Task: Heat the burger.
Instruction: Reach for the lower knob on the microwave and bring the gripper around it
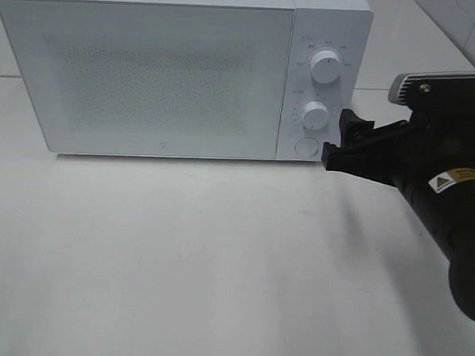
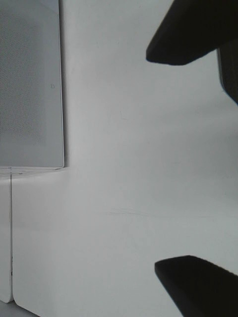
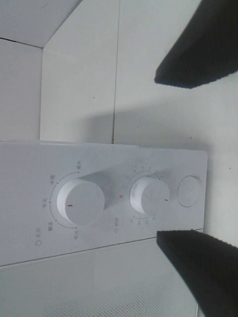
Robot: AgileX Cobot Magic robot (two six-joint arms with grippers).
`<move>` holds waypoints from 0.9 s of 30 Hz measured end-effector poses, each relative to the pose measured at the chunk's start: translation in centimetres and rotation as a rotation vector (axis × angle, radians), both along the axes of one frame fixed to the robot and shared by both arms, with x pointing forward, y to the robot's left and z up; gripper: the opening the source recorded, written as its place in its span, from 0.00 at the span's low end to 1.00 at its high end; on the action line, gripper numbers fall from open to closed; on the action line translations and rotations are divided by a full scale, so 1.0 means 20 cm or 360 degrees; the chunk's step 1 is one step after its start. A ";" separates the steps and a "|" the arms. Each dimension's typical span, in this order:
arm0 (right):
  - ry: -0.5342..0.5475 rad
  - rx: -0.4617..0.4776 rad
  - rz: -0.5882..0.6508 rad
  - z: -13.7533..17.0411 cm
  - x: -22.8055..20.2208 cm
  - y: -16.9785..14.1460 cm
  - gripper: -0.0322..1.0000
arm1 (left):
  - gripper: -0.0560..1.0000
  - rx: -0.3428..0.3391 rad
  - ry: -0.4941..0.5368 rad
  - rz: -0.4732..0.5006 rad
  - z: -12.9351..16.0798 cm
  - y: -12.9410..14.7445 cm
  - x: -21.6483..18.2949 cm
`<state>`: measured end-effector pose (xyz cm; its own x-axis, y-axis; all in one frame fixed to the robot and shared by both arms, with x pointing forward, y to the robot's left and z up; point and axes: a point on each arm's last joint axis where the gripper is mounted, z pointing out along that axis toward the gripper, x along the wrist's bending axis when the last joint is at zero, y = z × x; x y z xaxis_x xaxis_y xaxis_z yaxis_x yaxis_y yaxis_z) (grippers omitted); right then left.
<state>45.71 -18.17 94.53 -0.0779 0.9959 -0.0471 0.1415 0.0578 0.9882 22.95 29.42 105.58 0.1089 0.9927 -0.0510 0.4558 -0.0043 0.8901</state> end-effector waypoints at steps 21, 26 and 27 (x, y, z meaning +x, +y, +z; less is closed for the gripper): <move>0.0037 -0.0031 -0.0005 -0.15 0.25 0.29 0.76 | 0.99 0.0000 0.0000 0.0000 0.00 0.00 0.00; 0.0038 -0.0024 -0.0042 -0.18 0.30 0.33 0.76 | 0.99 0.0000 0.0000 0.0000 0.00 0.00 0.00; 0.0042 -0.0021 -0.0056 -0.19 0.31 0.33 0.76 | 0.99 0.0000 0.0000 0.0000 0.00 0.00 0.00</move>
<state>51.89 -11.55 90.69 -0.0441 0.9973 -0.0585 0.1699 0.0652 0.9833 22.95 29.42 105.58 0.1089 0.9927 -0.0510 0.4558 -0.0043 0.8901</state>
